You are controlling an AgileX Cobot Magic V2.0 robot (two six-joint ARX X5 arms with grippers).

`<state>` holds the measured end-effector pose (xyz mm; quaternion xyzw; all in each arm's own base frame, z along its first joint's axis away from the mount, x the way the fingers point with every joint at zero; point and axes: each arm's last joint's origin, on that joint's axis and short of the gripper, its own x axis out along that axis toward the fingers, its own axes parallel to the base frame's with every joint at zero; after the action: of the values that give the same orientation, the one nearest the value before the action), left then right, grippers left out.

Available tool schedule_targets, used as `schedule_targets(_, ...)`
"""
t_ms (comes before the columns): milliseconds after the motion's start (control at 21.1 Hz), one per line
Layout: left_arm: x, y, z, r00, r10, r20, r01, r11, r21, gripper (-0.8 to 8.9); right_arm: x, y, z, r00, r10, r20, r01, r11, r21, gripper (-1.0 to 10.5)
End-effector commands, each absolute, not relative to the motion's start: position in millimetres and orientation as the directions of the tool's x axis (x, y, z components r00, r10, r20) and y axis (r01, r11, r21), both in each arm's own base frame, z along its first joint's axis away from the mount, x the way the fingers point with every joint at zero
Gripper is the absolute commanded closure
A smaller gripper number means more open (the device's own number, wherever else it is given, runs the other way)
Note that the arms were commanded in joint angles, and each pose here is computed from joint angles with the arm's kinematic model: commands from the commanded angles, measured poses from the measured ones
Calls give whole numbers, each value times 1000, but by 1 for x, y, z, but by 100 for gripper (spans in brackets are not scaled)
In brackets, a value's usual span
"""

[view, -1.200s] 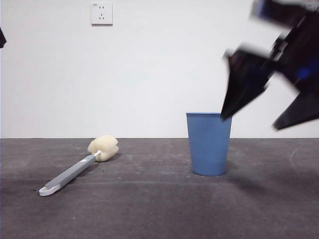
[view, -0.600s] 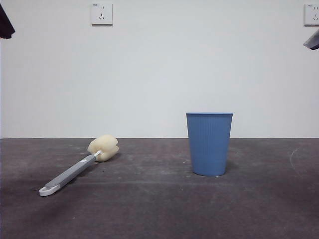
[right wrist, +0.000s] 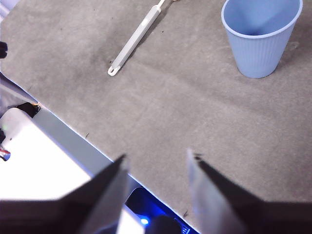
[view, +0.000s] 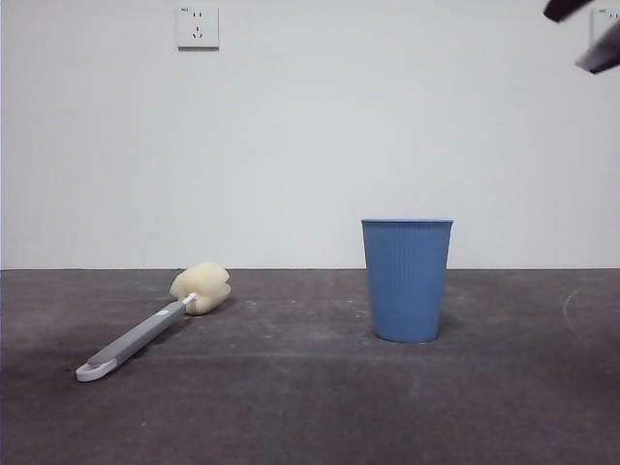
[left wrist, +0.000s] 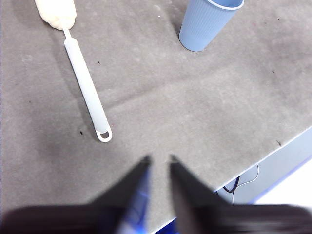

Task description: Pick up the cup brush,pick up the cup,insert the brush into the cup,clean the cup,put the cup brush back,put the cup back to the fixed position on the table

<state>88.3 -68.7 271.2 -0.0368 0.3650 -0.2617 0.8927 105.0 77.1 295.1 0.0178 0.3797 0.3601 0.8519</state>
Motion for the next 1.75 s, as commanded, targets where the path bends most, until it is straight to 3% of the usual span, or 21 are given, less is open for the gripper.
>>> schedule_targets(47,89,-69,270,598,-496,-630,449,858,-249,822,105,77,297,457,632,-626,-611,735,296,958)
schedule_targets(851,89,-68,270,613,-478,-630,457,864,-211,816,105,77,297,460,626,-630,-606,740,293,945)
schedule_targets(946,95,-66,278,744,-385,-545,434,900,-43,816,105,77,297,460,626,-630,-606,740,293,945)
schedule_targets(1041,107,-60,296,885,-305,-353,368,921,129,816,105,77,297,459,626,-631,-606,740,293,945)
schedule_targets(1182,115,-39,314,944,-325,-59,330,924,195,816,105,77,297,458,625,-633,-605,740,293,945)
schedule_targets(1277,114,-23,308,961,-267,73,246,945,213,816,105,77,297,458,625,-633,-605,740,293,945)
schedule_targets(1419,107,-7,274,985,-142,99,118,970,214,816,105,77,297,458,625,-633,-605,740,293,945)
schedule_targets(1750,101,2,210,998,-54,29,49,987,155,816,105,77,297,458,625,-633,-605,740,293,945)
